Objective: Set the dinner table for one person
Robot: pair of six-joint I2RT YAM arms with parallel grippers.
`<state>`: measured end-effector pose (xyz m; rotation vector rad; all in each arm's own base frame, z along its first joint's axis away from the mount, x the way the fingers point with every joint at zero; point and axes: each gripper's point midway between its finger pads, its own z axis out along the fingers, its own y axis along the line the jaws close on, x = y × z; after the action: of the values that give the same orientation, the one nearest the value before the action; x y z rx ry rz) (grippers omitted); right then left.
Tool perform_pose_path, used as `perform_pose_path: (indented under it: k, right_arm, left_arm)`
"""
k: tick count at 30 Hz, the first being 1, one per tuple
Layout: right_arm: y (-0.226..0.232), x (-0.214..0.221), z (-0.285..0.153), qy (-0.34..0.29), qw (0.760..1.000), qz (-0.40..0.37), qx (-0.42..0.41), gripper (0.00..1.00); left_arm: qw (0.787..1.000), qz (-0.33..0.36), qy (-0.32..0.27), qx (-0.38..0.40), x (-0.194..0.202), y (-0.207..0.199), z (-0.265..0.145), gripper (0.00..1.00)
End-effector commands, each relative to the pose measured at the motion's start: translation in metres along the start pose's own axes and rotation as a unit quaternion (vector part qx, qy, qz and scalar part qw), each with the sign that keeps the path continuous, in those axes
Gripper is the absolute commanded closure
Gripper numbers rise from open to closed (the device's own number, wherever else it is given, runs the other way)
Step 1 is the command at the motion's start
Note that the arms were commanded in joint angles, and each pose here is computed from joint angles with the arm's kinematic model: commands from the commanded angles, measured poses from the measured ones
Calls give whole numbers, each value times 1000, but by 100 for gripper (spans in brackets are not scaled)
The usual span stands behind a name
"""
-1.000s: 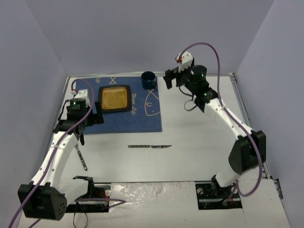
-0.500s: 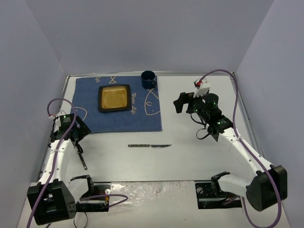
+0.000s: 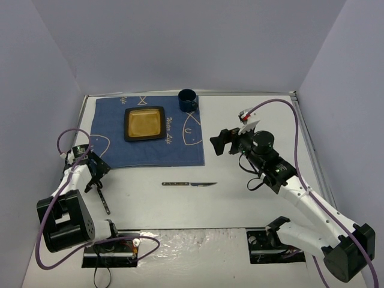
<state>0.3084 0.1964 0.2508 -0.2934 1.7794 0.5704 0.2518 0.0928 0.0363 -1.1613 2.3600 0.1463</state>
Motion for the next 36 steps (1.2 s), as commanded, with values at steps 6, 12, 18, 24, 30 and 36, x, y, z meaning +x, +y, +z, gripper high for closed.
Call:
perform_pose_path:
  k: [6,12,18,24,30,36]
  right_arm:
    - [9,-34,-13,-63,998,-22,5,0]
    - [10,-34,-16,-67,997,-25,8,0]
    - [11,-35,-16,-68,997,-25,7,0]
    - [11,-33,-15,-64,998,-26,7,0]
    - [10,-31,-12,-60,998,-27,8,0]
    - [11,-28,-9,-55,998,-28,6,0]
  left_arm:
    - [1000,-25,3,-3,-1,1,6,36]
    - [999,-33,30,-13,16,7,10,57]
    - [997,-36,63,-24,33,12,16,81]
    - [996,-46,68,-26,39,14,14,100]
    - [998,-53,44,-14,27,11,-4,100]
    - [999,-38,15,-2,9,8,-17,100]
